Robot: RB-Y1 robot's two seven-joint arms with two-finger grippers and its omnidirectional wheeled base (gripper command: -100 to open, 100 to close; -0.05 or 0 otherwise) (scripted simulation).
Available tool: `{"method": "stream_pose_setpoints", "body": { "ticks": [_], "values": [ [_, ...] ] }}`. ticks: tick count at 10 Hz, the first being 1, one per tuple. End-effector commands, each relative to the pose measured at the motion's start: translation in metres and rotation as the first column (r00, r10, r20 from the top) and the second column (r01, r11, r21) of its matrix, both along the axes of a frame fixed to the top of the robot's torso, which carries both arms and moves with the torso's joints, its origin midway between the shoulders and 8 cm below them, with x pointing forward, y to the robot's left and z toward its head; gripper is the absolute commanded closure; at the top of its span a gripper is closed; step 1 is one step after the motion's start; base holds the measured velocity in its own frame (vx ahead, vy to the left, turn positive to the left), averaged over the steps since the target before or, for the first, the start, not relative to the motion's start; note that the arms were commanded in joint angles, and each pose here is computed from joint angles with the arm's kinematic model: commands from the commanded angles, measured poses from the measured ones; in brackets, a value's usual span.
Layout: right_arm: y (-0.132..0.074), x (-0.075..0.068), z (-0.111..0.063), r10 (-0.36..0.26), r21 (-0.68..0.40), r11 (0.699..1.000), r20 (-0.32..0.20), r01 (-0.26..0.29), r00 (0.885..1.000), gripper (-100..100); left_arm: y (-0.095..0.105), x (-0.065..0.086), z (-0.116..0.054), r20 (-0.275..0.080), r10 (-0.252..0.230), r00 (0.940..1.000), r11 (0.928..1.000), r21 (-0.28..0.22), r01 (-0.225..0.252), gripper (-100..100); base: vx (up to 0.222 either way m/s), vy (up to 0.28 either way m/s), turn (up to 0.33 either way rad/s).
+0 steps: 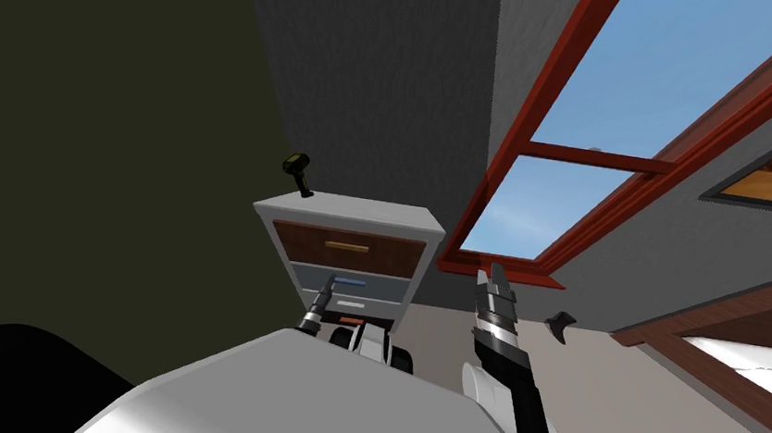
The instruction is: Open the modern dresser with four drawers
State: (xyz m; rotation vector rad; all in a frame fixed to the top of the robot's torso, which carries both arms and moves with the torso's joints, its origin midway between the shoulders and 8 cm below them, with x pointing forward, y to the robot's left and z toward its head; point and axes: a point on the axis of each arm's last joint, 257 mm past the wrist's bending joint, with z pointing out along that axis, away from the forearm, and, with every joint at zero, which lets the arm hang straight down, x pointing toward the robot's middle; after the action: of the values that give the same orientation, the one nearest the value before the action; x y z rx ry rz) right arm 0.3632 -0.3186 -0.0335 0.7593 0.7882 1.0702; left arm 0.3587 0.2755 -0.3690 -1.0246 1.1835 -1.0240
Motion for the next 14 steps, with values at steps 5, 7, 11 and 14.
{"method": "stream_pose_setpoints", "body": {
  "ticks": [5,7,11,14],
  "values": [
    [0.0,0.0,0.0,0.0,0.0,1.0,0.0,0.0,1.0,0,-0.005,-0.004,0.002,0.013,-0.006,0.9999,1.0,0.0,0.006,100,-0.05,-0.002,0.007],
    [0.0,0.0,0.0,0.0,0.0,1.0,0.0,0.0,1.0,0,-0.003,-0.001,0.001,-0.001,-0.008,1.0,1.0,-0.001,0.008,100,-0.126,-0.03,0.019],
    [0.0,0.0,0.0,0.0,0.0,1.0,0.0,0.0,1.0,0,-0.004,0.002,0.004,-0.004,-0.015,0.9999,0.9999,-0.001,0.015,100,-0.129,-0.014,0.01],
    [0.0,0.0,0.0,0.0,0.0,1.0,0.0,0.0,1.0,0,-0.006,-0.005,0.002,-0.013,-0.019,0.9997,0.9998,-0.001,0.019,100,-0.204,-0.032,0.023]
  ]
}}
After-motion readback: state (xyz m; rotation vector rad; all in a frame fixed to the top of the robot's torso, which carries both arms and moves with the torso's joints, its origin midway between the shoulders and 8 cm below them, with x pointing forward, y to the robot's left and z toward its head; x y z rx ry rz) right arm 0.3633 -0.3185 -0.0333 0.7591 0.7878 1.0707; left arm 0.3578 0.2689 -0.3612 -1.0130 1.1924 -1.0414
